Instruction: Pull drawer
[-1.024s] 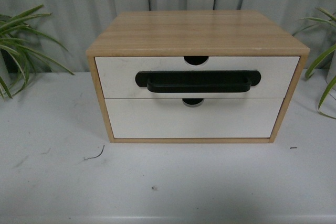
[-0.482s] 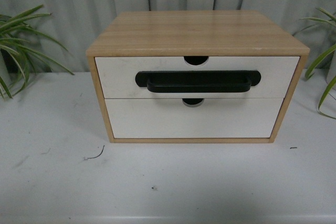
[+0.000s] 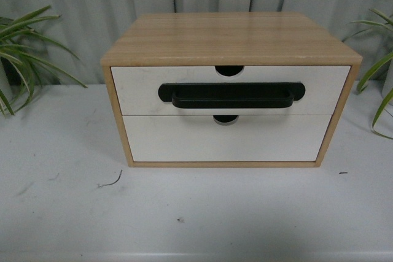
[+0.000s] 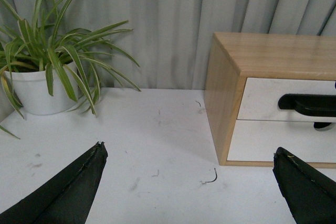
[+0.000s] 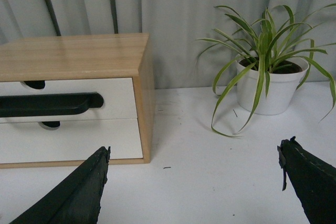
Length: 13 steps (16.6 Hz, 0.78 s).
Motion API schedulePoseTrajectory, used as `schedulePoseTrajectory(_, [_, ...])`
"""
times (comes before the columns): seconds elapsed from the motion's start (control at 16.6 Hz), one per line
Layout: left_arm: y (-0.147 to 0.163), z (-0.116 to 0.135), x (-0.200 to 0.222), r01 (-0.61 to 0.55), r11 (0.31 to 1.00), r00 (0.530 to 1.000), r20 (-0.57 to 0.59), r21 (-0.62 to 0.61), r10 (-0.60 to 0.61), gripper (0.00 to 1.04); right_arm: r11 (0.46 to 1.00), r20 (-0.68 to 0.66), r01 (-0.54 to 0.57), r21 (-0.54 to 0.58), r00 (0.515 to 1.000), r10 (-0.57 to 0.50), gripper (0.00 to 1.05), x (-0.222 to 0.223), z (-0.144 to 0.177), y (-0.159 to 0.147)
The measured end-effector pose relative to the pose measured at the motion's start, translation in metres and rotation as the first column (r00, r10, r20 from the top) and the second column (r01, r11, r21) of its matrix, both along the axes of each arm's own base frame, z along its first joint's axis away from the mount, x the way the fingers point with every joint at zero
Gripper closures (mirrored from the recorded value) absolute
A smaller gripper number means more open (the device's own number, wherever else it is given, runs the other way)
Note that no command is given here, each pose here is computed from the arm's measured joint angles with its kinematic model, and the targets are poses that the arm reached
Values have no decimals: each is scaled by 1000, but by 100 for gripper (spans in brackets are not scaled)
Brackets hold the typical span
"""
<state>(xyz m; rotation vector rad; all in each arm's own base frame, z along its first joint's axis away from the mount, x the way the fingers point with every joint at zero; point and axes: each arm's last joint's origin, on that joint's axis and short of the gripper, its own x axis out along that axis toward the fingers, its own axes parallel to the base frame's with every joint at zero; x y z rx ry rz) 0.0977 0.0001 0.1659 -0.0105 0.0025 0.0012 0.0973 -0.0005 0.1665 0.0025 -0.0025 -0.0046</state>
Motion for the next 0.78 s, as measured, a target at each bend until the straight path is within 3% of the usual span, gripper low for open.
schedulePoseTrajectory(0.06, [-1,-2,-1,-62,997,991,-118,-36,57,7,997,-89,-34,71,995,41,6,2,-2,0])
schedulePoseTrajectory(0.12, [-2,2,2,-166,984,949,-284,-73,139,7,989,-118,-33,141,992,50,6,10,2,1])
schedulePoseTrajectory(0.24, [6,23,17,-322,929,926,-264,-182,269,7,982,-45,-51,183,997,60,6,34,27,2])
schedulePoseTrajectory(0.48, [4,46,60,-248,938,960,-195,-243,203,7,986,37,-108,125,994,104,6,97,67,19])
schedulePoseTrajectory(0.72, [-6,66,142,-149,960,975,-197,-239,102,7,978,24,-158,-132,986,163,6,181,81,55])
schedulePoseTrajectory(0.78, [-7,66,146,-142,961,975,-200,-236,95,7,970,23,-169,-173,984,175,6,187,81,58])
